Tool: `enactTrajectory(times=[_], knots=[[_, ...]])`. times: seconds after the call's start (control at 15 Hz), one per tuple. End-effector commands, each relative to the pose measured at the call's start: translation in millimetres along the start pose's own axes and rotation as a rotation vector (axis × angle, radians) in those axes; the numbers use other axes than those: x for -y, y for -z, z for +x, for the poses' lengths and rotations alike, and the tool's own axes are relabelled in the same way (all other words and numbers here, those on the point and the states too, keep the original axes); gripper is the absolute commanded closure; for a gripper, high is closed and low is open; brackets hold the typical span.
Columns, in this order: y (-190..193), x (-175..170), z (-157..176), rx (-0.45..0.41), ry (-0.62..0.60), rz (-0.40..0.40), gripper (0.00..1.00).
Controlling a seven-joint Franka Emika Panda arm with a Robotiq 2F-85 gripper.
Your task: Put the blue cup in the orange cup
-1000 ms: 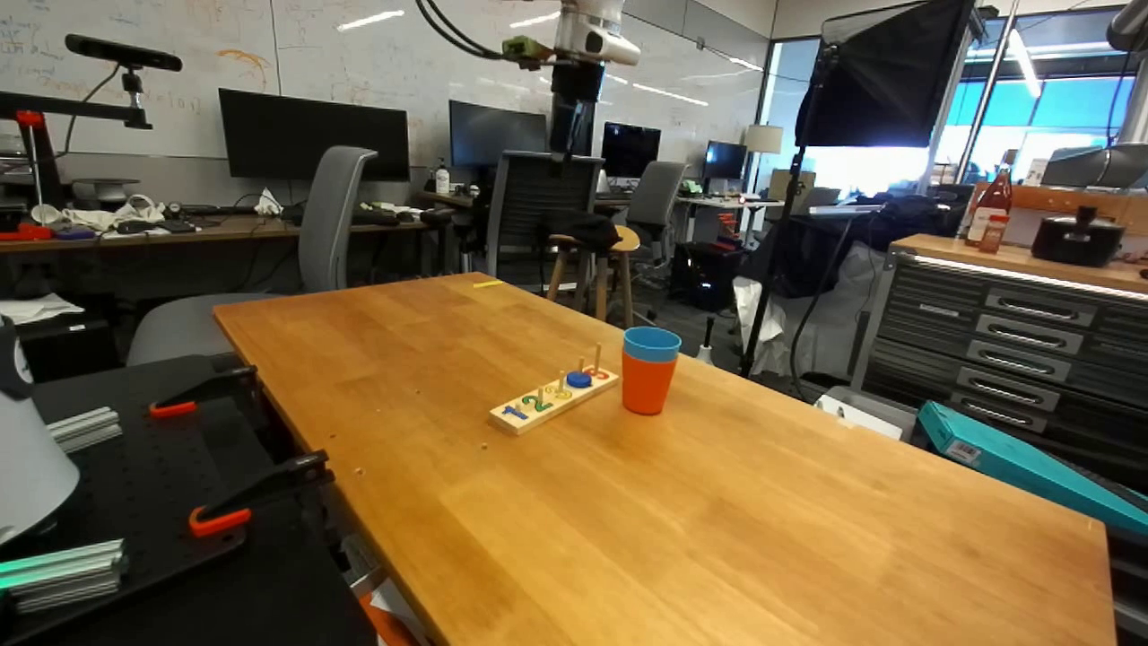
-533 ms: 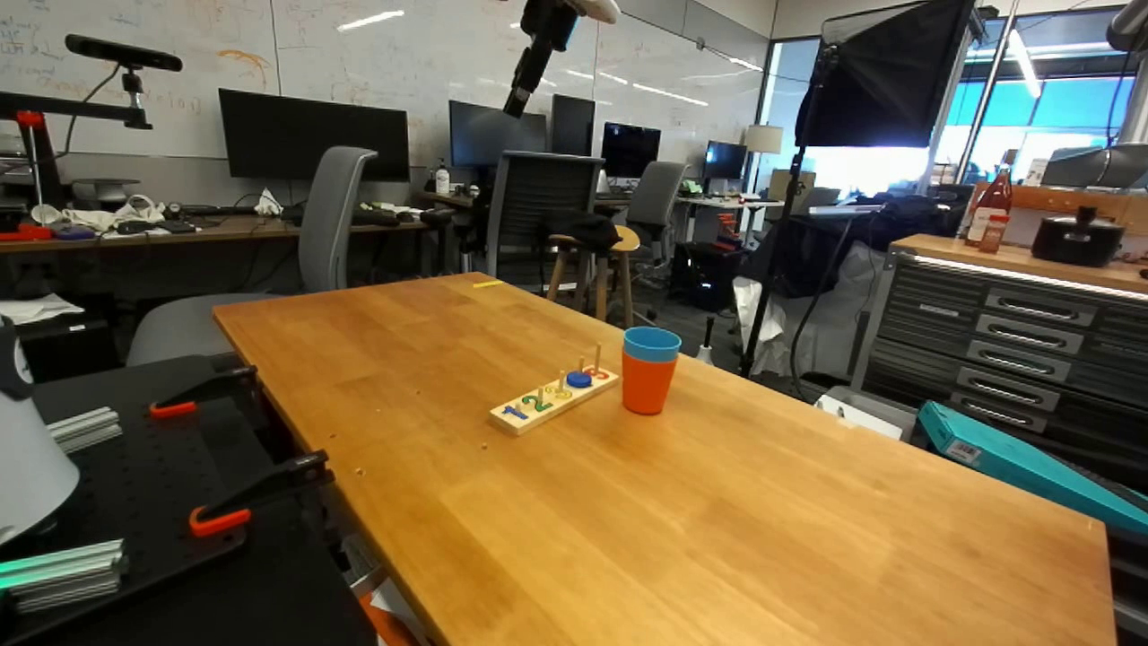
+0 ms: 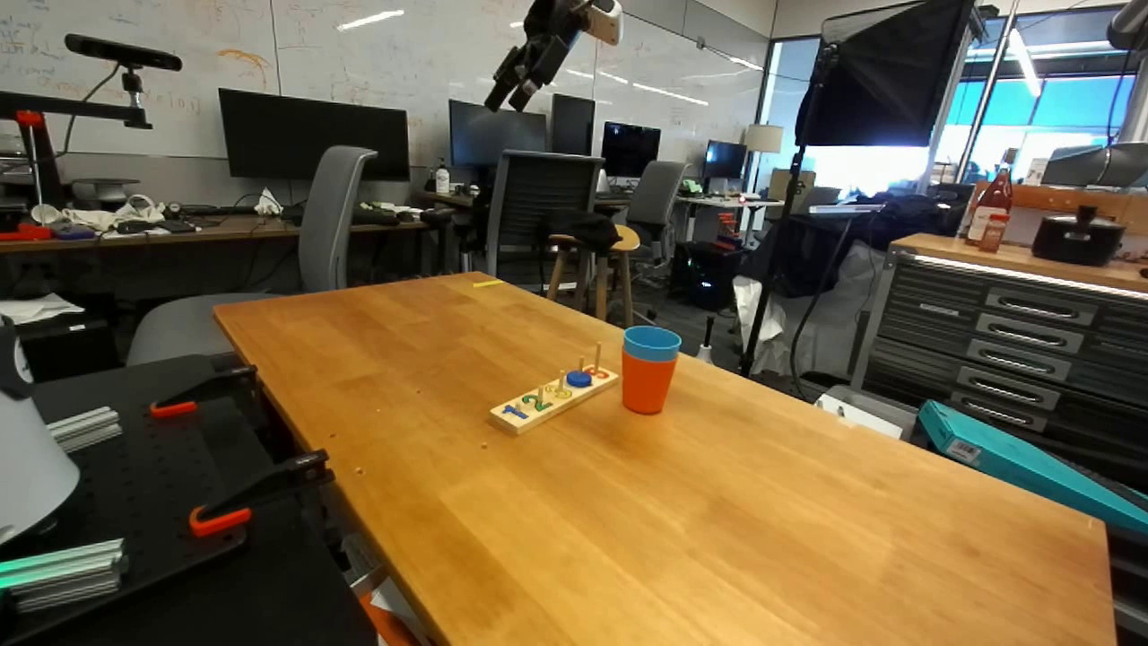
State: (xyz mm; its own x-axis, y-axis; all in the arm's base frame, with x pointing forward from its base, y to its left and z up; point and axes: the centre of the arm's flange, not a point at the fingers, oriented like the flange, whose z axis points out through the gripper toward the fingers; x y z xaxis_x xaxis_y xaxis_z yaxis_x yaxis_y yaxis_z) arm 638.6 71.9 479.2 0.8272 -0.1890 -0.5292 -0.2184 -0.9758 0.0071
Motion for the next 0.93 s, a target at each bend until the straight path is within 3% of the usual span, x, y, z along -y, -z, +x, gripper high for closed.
enactTrajectory(times=[0.0,0.2,0.47,0.53,0.87], knots=[[37.4,15.8,52.9,-0.011,0.079,-0.183,0.0],[44.0,26.6,69.9,-0.121,0.125,-0.284,0.0],[69.9,48.7,70.4,-0.251,0.126,-0.152,0.0],[20.5,27.6,42.9,-0.2,0.125,-0.209,0.0],[18.0,28.0,44.8,-0.195,0.126,-0.207,0.0]])
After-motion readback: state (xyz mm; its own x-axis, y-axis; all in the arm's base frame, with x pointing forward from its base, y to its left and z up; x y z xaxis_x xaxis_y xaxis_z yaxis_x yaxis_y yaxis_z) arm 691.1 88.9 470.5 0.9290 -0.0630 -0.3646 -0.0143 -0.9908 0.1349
